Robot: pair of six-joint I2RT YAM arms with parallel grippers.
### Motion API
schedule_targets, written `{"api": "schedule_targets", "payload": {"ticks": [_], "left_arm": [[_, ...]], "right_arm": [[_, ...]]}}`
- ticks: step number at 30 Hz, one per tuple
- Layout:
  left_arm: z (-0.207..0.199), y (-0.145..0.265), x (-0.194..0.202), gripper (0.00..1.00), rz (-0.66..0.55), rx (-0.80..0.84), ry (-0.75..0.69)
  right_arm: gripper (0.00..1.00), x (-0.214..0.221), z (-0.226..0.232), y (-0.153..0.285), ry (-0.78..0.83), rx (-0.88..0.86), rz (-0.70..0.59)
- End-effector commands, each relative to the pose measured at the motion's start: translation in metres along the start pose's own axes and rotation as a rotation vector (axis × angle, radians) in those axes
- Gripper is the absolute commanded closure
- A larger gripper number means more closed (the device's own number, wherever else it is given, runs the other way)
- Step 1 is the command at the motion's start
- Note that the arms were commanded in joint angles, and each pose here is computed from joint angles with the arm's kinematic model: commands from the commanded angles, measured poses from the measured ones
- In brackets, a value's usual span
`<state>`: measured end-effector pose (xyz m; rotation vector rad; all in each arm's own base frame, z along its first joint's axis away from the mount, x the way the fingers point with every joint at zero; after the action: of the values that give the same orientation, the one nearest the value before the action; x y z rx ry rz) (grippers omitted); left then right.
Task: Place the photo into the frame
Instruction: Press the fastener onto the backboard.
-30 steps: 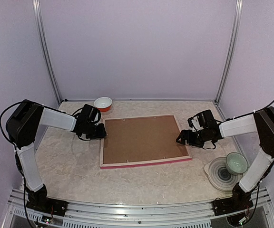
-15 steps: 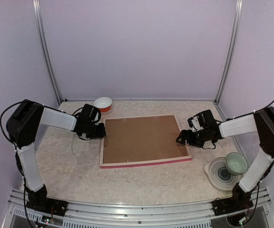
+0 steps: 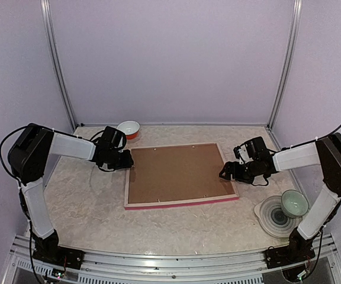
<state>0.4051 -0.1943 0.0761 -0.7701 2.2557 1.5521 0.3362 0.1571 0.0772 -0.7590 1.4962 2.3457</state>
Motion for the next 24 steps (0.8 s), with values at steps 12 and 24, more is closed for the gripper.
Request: {"api": "schedule_targets", "payload": {"ticks": [12,24], "left_arm": [[-0.001,-0.01,-0.009,0.58,-0.012,-0.073,-0.014],[-0.001,-0.011,0.002,0.61,0.005,-0.111,-0.049]], "right_arm": [[0.12,0.004,-0.006,-0.003,-0.011,0.017,0.024],[0.12,0.006,-0.007,-0.004,-0.013,0.014,0.026]]}}
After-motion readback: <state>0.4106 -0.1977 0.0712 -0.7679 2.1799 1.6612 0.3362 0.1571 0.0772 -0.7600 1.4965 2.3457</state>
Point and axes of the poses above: each gripper's point midway between its finger pads, its own y axis back along the fingers, its own z axis along the line the jaws close on, x = y × z, the point moved 5 cm from there along y, back along the fingers, and after that the axes turned 10 degrees about y, right-handed, at the moved point
